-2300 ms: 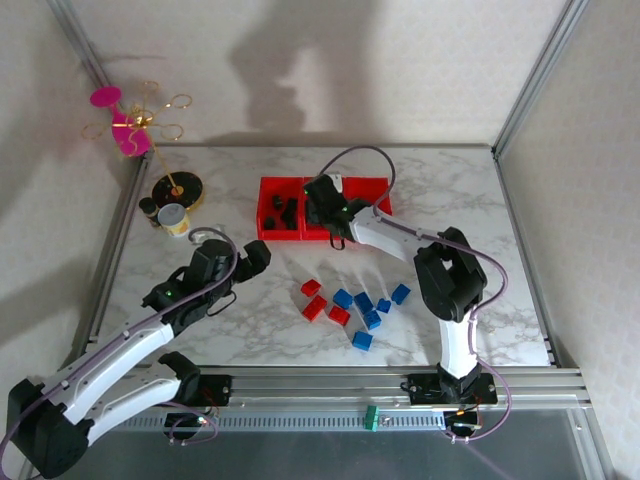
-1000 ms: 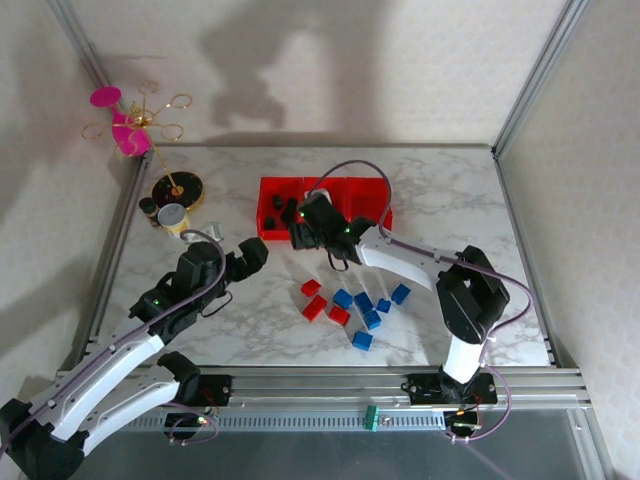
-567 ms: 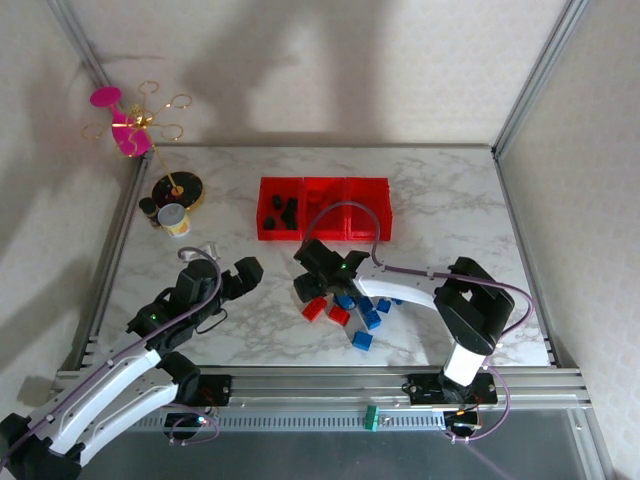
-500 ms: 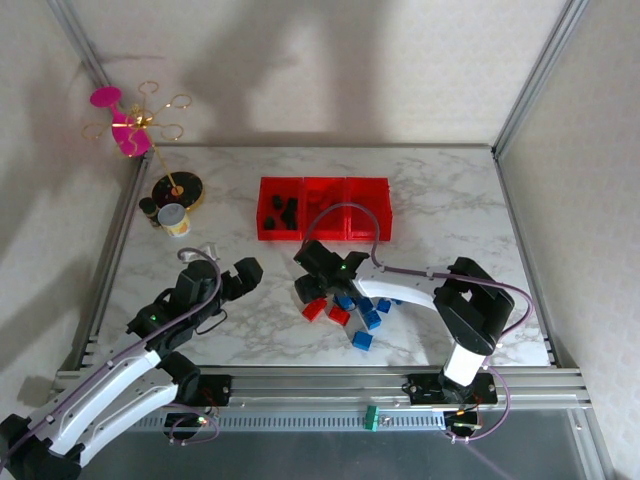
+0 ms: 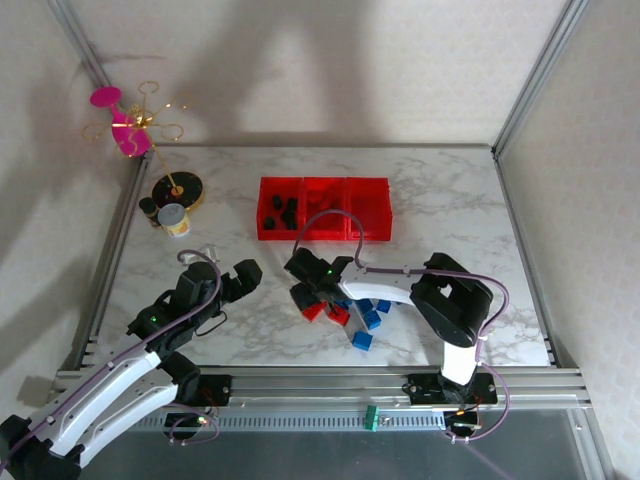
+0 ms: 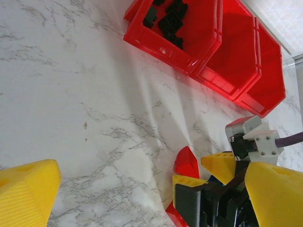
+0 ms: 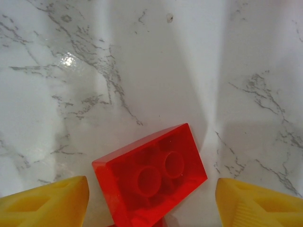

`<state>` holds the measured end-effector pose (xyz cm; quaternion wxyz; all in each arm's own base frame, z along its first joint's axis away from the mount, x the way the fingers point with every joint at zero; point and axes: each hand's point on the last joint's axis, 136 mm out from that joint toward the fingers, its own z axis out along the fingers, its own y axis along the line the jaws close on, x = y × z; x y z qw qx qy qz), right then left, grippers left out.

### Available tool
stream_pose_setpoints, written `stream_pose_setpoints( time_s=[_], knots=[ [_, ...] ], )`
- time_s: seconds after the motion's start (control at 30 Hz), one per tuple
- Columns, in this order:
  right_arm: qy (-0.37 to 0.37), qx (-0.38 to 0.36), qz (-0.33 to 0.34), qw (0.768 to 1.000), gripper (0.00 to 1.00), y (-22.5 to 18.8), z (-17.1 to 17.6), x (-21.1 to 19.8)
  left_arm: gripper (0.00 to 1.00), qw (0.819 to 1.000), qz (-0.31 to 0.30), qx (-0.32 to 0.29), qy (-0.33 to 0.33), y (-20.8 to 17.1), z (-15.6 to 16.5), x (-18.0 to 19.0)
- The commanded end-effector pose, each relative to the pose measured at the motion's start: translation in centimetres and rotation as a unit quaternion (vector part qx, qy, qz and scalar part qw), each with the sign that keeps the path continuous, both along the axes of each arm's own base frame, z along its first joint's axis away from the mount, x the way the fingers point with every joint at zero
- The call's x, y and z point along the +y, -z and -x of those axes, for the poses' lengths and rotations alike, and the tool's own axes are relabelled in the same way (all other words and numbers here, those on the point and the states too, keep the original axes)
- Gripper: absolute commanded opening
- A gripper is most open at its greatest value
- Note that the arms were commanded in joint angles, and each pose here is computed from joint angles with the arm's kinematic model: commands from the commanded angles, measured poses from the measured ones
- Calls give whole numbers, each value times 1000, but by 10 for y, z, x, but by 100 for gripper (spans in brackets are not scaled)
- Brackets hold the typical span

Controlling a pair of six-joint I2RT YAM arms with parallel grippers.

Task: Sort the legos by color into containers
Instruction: Pick up the lego from the center of the table.

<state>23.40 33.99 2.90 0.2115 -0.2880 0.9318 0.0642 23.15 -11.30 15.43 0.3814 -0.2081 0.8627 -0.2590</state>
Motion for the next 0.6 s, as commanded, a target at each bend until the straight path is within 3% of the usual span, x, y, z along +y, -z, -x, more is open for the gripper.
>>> stream_pose_setpoints(
  time_s=[0.0,0.57],
  knots=[
    [3,-17,16,1000,68,1,-6,3,100,1000,-4,3,-14,4,-1,5],
    [19,-21,6,1000,46,0,-15,6,100,1000,-7,2,-8,3,-4,2]
  ],
)
